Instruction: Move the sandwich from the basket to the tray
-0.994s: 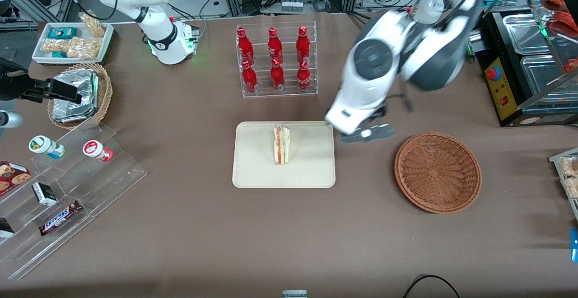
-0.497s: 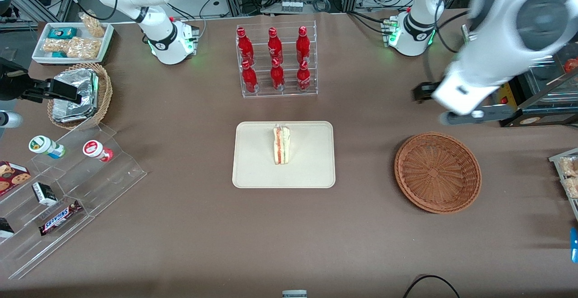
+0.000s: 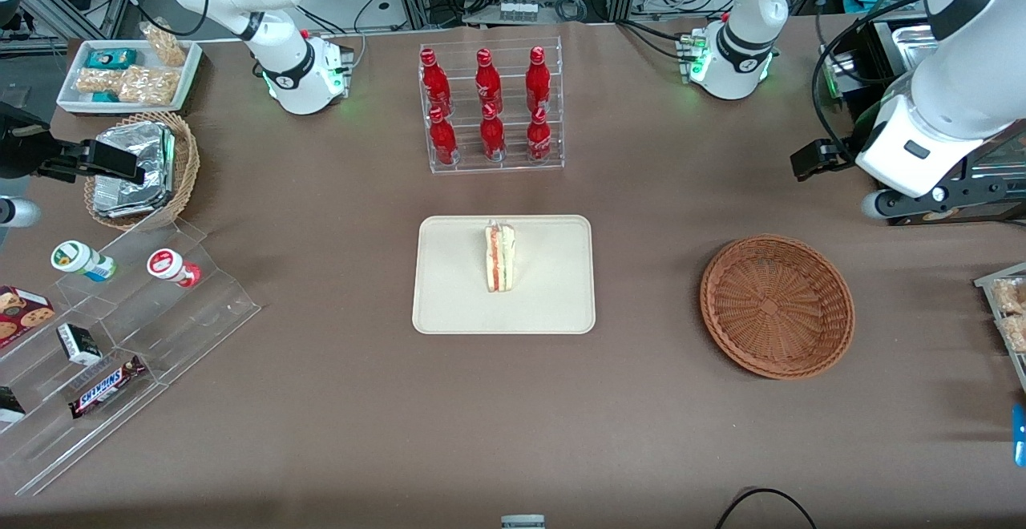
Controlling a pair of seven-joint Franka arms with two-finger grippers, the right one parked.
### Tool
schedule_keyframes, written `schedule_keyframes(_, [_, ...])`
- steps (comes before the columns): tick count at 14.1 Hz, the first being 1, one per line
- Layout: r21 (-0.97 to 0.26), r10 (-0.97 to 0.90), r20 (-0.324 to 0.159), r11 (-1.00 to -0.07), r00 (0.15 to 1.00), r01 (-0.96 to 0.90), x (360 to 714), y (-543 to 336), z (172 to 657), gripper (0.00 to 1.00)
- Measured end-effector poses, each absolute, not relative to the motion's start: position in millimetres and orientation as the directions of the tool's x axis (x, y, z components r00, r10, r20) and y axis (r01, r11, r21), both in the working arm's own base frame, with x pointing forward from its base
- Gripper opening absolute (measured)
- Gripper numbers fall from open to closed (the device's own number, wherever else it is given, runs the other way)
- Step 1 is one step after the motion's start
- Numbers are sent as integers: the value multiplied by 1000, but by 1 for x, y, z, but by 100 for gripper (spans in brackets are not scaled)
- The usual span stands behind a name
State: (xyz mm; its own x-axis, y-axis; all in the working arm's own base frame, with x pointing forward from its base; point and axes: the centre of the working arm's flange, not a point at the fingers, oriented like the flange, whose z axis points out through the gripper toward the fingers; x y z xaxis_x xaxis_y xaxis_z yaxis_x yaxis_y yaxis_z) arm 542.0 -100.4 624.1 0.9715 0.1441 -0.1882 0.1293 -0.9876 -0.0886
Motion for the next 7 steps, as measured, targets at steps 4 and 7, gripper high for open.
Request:
schedule_keyframes(4, [-154,192,-250,-976,949,157,509,-78,649,100])
schedule_keyframes(7, [-188,138,-246,-978,959,93,509,-77,646,100])
